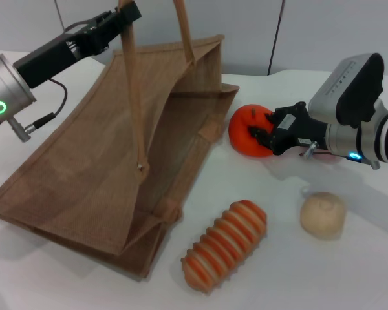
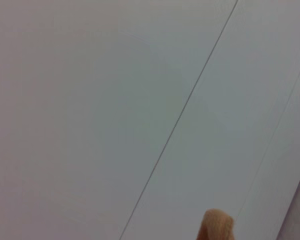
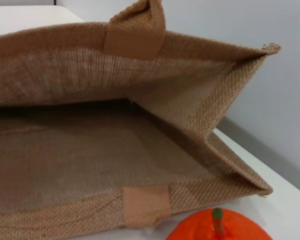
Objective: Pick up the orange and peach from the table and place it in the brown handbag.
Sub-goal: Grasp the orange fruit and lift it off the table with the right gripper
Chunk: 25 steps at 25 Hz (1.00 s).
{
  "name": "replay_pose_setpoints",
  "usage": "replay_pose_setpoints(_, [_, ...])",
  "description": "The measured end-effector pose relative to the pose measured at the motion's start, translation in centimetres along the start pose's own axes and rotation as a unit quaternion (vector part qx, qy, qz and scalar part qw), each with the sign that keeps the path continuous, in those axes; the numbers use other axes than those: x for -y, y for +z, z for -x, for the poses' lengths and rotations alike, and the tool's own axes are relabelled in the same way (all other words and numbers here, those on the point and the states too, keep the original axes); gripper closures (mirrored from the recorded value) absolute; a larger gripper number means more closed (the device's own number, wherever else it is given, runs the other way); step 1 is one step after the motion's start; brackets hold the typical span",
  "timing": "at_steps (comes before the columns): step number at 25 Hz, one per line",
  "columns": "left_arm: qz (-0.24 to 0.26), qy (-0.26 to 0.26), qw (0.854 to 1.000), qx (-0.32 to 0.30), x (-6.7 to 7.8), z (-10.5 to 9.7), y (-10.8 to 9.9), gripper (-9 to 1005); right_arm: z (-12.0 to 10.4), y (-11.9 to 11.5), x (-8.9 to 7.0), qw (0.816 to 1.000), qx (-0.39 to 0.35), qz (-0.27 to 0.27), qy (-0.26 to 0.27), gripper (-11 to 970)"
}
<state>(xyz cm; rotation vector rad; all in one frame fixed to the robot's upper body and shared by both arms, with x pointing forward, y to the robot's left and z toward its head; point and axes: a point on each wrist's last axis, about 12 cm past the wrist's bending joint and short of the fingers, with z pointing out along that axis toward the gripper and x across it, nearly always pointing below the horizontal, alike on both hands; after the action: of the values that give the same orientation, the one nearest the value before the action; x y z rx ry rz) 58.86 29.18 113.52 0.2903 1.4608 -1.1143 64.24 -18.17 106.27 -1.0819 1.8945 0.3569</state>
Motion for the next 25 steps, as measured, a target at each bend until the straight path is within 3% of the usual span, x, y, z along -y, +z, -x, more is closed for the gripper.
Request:
replay_pose_setpoints(15, [0.0,-0.003,1.0,-0.002,0.0,-0.2,-0.1,874,0.1,0.0,-0.3,1.0,-0.003,0.014,0.0,714])
replay_pose_setpoints(25, [0.0,-0.005,1.0,-0.005,-0.1,-0.2,-0.1,874,0.9,-1.4,-0.3,0.996,0.07,0.057,0.006,796])
